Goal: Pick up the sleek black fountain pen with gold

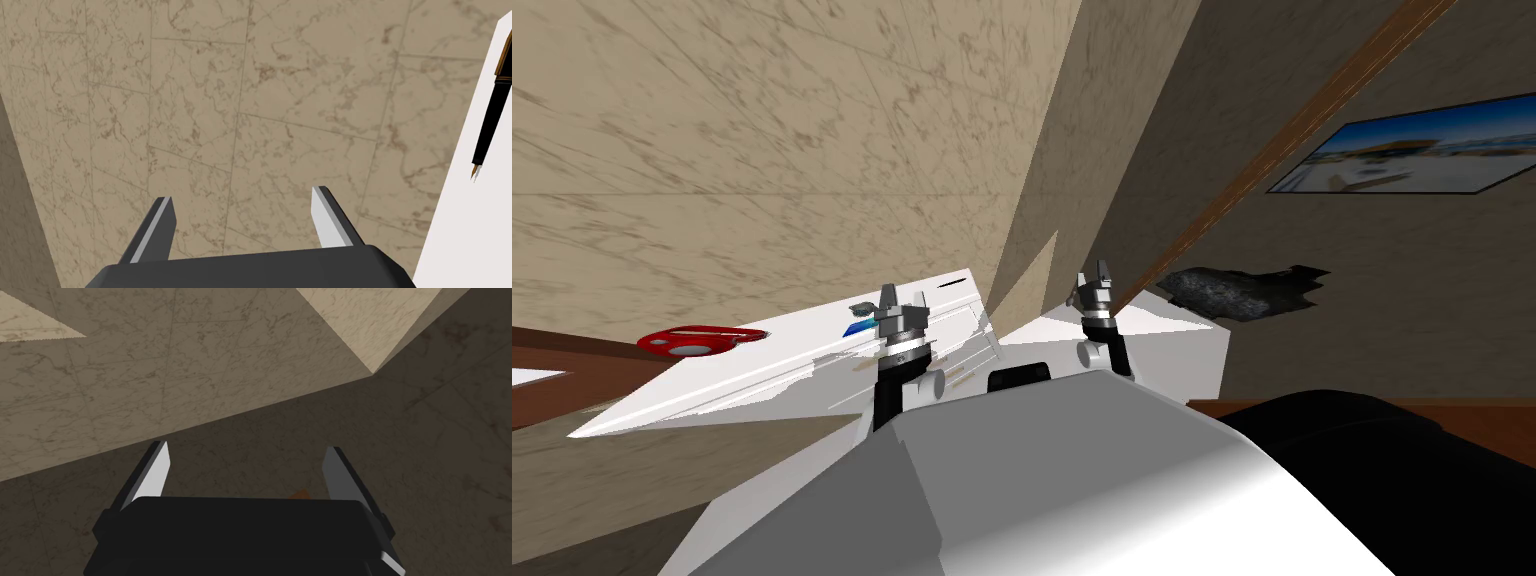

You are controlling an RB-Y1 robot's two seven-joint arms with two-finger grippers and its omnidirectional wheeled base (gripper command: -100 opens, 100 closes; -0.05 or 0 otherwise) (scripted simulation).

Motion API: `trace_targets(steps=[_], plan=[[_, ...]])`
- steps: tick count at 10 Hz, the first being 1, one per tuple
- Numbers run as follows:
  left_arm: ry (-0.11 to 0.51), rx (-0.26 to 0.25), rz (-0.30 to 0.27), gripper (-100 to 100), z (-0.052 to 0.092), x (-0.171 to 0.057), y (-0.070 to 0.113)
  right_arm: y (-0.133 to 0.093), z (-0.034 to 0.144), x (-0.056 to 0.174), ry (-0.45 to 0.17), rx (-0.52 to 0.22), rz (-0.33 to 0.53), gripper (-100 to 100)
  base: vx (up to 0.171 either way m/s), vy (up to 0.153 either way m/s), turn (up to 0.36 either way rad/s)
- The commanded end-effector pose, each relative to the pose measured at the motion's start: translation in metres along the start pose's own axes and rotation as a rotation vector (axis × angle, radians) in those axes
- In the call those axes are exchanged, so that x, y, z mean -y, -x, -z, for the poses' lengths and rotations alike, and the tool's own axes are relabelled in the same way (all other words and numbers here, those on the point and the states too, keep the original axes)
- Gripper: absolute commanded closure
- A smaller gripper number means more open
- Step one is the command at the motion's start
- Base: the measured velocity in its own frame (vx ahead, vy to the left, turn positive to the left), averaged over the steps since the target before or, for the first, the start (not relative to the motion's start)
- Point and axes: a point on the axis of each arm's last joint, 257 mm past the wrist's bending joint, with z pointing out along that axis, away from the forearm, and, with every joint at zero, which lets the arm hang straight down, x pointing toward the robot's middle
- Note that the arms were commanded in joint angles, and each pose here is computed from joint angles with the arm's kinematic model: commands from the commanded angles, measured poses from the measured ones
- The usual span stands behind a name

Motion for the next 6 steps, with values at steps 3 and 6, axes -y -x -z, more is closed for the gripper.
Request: trace_targets(steps=[3,6], plan=[[0.062,-0.060,-0.060,-100,0.004,-0.014,0.007,0.000,0.000,0.000,0.000,0.000,0.000,0,0.000,-0.065,0.056],[0.124,-0.089,-0.107,-100,0.008,-0.027,0.018,0.000,0.000,0.000,0.000,0.000,0.000,0,-0.001,-0.114,0.078]])
